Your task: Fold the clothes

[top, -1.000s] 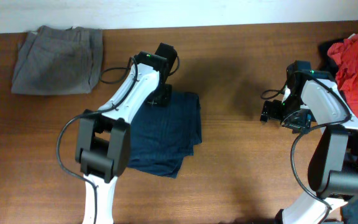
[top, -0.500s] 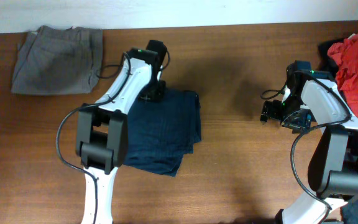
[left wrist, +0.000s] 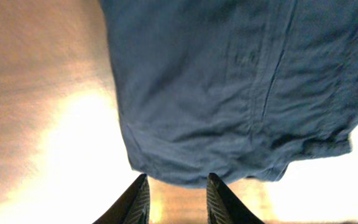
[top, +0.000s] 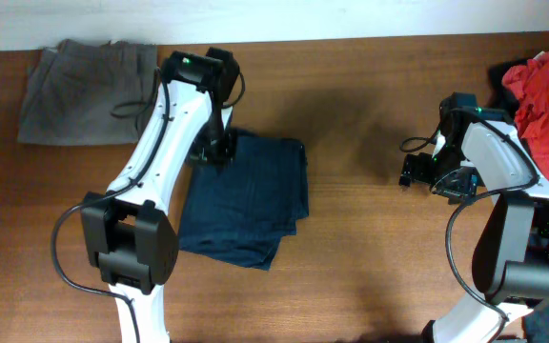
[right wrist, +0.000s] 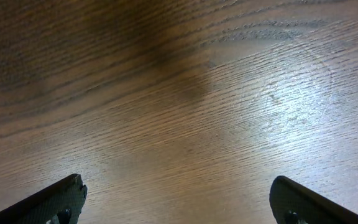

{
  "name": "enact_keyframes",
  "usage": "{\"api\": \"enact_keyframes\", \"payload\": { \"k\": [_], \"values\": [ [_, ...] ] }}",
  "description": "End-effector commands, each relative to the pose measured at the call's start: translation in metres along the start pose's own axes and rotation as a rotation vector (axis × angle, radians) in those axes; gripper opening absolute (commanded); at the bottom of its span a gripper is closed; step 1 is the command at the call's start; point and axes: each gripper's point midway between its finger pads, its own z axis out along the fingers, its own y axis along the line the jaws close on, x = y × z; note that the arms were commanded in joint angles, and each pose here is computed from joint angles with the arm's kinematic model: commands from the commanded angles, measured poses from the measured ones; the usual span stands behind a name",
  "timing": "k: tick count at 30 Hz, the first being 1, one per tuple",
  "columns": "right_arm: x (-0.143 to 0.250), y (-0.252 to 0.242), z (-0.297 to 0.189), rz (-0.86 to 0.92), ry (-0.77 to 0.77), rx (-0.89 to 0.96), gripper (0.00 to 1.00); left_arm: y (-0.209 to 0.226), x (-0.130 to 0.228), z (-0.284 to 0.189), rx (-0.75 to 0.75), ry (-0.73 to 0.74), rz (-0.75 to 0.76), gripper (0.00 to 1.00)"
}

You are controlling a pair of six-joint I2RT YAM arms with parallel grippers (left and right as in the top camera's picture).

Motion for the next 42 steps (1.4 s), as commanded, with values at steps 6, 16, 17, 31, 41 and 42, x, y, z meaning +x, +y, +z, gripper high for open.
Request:
{"api": "enact_keyframes", "payload": {
  "k": [6,16,17,31,41,42],
  "values": [
    [-0.005,0.000,-0.013,-0.003,-0.039,-0.011,0.99,-0.006,0.026,0.077,0.013,0.149,-0.006,0.30],
    [-0.005,0.000,-0.013,-0.003,-0.039,-0.010,0.99,-0.006,0.024,0.119,0.013,0.114,-0.012,0.15],
    [-0.005,0.000,-0.013,-0.003,-0.039,-0.011,0.99,-0.005,0.022,0.113,0.011,0.108,-0.014,0.14],
    [-0.005,0.000,-0.013,-0.003,-0.039,-0.010,0.99,-0.036,-0.030,-0.014,0.097,-0.267,0.038,0.13],
    [-0.005,0.000,-0.013,-0.003,-0.039,-0.010,0.99,-0.081,-0.068,0.019,0.214,-0.318,0.092,0.12],
    [-0.005,0.000,-0.013,-0.003,-0.039,-0.010,0.99,-0.083,-0.072,0.025,0.215,-0.316,0.094,0.12]
  ]
}}
